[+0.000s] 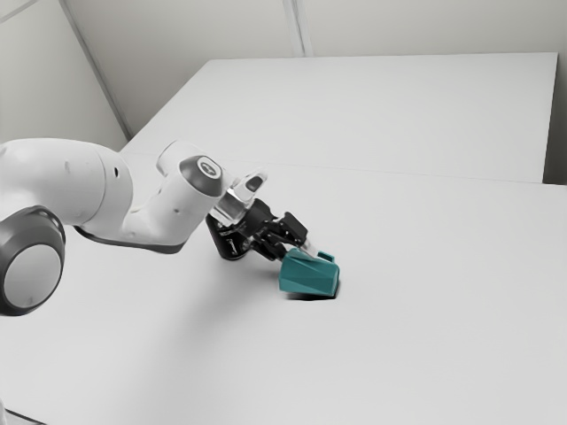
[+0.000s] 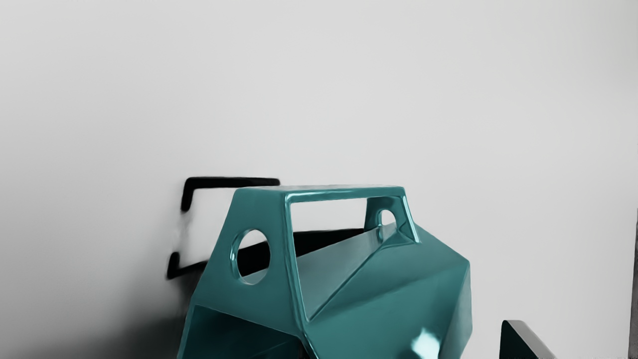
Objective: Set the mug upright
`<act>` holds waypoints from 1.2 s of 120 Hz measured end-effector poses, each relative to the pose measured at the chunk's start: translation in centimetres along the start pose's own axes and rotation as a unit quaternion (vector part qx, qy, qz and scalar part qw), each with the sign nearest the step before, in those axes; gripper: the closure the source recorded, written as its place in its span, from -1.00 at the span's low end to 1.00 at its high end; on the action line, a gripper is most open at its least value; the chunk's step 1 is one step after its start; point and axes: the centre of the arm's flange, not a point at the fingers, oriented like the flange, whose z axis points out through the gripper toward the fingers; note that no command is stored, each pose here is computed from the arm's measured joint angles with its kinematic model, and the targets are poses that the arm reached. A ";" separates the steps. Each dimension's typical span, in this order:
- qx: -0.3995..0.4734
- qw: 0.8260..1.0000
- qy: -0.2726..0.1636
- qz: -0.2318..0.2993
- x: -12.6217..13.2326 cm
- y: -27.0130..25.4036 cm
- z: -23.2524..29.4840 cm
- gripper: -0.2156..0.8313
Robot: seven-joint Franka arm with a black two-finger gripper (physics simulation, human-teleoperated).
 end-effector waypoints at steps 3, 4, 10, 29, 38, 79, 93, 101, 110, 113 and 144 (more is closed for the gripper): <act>-0.001 1.000 0.000 0.001 0.0 0.0 0.1 -0.02; -0.001 1.000 0.000 0.001 0.0 0.0 0.1 -0.01; -0.002 1.000 -0.001 0.003 0.0 0.1 0.2 0.04; -0.005 1.000 -0.001 0.012 0.1 0.5 0.3 0.45; -0.006 1.000 -0.001 0.017 0.2 0.8 0.3 0.55; -0.018 0.998 0.005 0.053 0.0 4.7 -0.7 0.82; -0.007 0.997 0.002 0.072 -0.4 6.2 -2.1 0.83; 0.014 0.996 0.000 0.093 -0.5 7.0 -3.8 0.84; 0.038 0.993 -0.003 0.110 -0.7 7.5 -5.5 0.83; 0.045 0.992 -0.005 0.115 -0.8 7.7 -5.9 0.83; 0.159 0.976 -0.061 0.137 -2.0 6.2 -8.4 0.84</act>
